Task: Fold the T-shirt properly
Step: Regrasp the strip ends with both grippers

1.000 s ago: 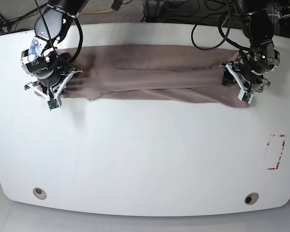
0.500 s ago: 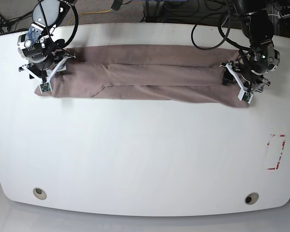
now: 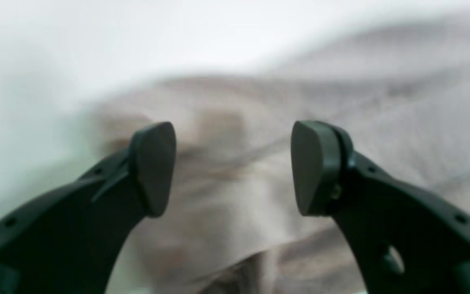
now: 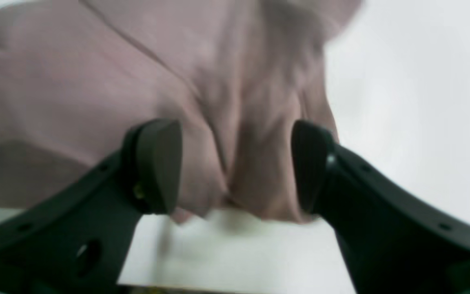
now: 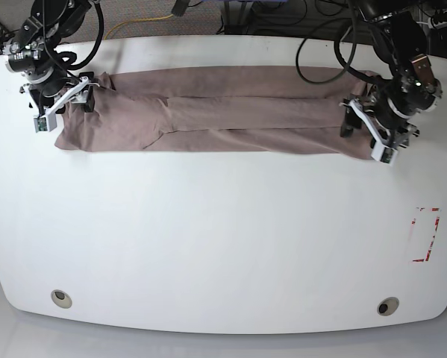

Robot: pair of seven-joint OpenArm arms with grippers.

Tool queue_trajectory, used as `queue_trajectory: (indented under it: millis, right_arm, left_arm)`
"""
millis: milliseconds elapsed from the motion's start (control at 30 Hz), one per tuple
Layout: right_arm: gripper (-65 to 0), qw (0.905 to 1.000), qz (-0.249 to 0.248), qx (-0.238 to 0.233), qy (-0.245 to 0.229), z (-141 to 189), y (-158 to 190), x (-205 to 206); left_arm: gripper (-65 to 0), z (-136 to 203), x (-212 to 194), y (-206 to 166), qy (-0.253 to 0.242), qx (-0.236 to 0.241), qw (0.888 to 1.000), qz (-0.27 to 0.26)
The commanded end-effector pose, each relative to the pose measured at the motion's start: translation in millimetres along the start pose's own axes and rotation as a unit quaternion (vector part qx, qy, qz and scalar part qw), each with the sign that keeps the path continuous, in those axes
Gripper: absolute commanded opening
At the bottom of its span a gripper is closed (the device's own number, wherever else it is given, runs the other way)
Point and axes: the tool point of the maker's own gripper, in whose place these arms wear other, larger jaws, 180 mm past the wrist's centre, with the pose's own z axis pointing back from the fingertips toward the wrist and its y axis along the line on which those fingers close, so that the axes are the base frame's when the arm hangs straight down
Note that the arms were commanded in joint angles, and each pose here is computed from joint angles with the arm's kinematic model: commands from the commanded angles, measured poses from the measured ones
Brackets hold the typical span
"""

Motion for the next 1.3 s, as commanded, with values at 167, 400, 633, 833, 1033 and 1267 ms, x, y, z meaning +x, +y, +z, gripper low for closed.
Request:
queue_trajectory:
  millis: [167, 400, 633, 833, 1033, 1267]
  right_arm:
    - [-27.7, 0.9923, -0.045, 0.111, -0.031, -8.9, 28.8, 6.6]
    - [-27.7, 0.9865, -0.068, 0.149, -0.008, -28.5, 41.8, -4.7]
    - [-27.7, 0.9832, -0.077, 0.166, 0.005, -40.4, 44.3, -13.0]
    - [-27.9, 0.9821, -0.074, 0.173, 0.009, -42.1, 49.7, -16.2]
    - [-27.9, 0.9823, -0.074, 0.172, 0.009, -41.6, 49.2, -16.5]
    - [-27.9, 0.9826, -0.073, 0.17, 0.009, -41.7, 48.4, -16.1]
  left_arm:
    - [-11.0, 36.1, 4.5, 48.8, -0.019, 0.032, 0.995, 0.091]
    - [-8.2, 39.1, -13.5, 77.7, 0.012, 0.043, 0.992, 0.115]
    - [-8.2, 23.6, -37.9, 73.0, 0.04, 0.017, 0.988, 0.149]
    - [-8.2, 17.3, -47.0, 68.0, 0.05, 0.006, 0.985, 0.163]
    - [-8.3, -2.0, -65.4, 49.0, 0.087, -0.033, 0.981, 0.172]
    - [-18.8, -12.6, -80.2, 22.9, 0.118, -0.069, 0.979, 0.154]
